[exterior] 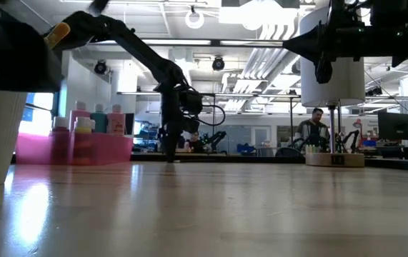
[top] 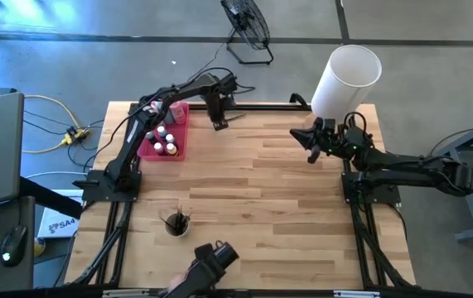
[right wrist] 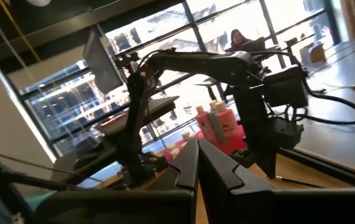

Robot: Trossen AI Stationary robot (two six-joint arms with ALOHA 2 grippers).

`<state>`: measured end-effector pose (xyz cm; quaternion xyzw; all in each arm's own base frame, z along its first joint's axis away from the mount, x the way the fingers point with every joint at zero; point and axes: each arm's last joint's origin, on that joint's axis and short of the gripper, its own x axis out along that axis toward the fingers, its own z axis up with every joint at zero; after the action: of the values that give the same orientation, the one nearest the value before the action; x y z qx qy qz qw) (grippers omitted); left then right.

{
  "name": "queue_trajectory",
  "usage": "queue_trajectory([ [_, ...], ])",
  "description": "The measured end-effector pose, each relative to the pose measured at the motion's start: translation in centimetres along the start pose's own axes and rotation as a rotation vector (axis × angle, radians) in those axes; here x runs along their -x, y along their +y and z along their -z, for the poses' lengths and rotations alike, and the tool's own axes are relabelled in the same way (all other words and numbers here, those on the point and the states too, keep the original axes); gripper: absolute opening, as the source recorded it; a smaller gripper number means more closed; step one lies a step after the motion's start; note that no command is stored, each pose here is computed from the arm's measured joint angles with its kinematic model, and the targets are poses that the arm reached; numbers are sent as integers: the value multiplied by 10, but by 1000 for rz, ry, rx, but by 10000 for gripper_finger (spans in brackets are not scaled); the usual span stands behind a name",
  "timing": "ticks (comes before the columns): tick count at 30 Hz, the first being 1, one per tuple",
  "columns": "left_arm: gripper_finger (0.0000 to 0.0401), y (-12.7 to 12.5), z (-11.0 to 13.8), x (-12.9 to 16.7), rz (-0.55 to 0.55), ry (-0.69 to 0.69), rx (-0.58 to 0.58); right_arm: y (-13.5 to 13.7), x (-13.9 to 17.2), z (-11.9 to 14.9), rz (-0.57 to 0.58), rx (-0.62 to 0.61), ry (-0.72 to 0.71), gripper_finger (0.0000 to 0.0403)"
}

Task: Pick & Place Paint Supplies
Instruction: Put the silver paintbrush into the light brown cup

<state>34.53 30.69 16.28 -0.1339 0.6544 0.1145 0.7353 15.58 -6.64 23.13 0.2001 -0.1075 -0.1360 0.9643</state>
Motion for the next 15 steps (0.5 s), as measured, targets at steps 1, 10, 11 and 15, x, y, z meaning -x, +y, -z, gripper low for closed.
queue_trajectory([
  [1,1,-3,1,0,21,17,-9,0,0,0,-7,-1,4,2],
  [10,0,-40,-1,-4,154,84,-84,1,0,5,-69,-58,89,2],
  [11,0,-46,-3,-5,170,79,-96,0,0,7,-71,-61,106,2],
  [15,0,-75,-12,-7,209,59,-163,-1,-1,10,-55,-76,188,2],
])
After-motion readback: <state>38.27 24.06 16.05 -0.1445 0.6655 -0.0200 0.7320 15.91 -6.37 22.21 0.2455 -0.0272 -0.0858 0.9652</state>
